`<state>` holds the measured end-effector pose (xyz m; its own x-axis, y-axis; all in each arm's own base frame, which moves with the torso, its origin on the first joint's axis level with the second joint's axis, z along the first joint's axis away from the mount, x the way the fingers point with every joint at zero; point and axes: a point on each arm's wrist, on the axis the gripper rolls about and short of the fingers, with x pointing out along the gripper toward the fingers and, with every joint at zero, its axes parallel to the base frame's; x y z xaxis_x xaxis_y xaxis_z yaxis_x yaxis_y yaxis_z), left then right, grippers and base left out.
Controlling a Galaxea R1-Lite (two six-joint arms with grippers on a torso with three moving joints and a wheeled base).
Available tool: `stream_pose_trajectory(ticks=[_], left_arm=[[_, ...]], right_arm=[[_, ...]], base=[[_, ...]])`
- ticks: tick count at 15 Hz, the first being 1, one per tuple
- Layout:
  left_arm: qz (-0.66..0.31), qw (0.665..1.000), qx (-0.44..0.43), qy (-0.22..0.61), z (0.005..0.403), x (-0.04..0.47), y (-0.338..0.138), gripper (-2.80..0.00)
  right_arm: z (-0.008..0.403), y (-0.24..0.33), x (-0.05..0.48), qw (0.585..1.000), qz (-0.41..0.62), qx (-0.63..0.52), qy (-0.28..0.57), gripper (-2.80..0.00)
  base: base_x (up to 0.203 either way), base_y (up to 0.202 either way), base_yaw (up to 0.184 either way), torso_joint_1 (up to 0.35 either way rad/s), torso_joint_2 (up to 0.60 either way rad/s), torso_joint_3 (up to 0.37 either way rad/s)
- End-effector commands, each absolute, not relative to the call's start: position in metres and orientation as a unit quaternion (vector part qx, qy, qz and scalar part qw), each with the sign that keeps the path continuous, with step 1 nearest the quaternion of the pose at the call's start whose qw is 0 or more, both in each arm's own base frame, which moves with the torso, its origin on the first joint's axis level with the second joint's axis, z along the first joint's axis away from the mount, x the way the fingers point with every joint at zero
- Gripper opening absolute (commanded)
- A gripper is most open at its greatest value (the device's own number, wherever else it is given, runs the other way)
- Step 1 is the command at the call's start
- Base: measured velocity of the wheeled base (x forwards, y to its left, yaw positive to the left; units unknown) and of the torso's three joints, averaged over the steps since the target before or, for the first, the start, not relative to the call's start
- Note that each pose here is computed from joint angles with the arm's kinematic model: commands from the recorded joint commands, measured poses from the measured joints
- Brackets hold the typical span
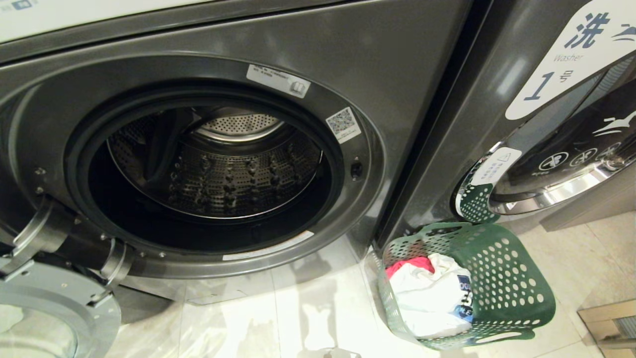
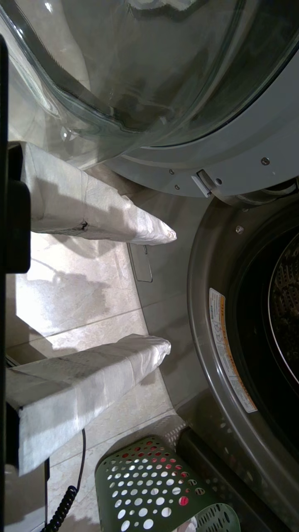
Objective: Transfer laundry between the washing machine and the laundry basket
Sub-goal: Close the washing machine door with the left hand
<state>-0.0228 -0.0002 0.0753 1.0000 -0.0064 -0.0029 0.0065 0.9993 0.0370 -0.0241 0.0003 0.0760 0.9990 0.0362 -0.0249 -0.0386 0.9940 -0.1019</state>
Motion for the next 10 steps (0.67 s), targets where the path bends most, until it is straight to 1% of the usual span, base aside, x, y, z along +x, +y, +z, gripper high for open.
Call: stream_pose_trajectory(ticks=[1,10], left_arm=[[-0.004,1.0,0.019,0.001,0.0752,-0.0228,-0.0002,-2.8],[-0.006,1.0,0.027,0.003,0.0751,-0.0227,-0.0003,-2.8]], right_arm=[[0.0752,0.0002,-0.0238,0.998,0.017,-0.052,0.013,-2.8],[0.0754,-0.0001,-0.0227,0.999,0.008,-0.042,0.001,-2.8]], base=[[0.0,0.0,0.0,0.0,0.0,0.0],[0.0,0.0,0.0,0.0,0.0,0.0]])
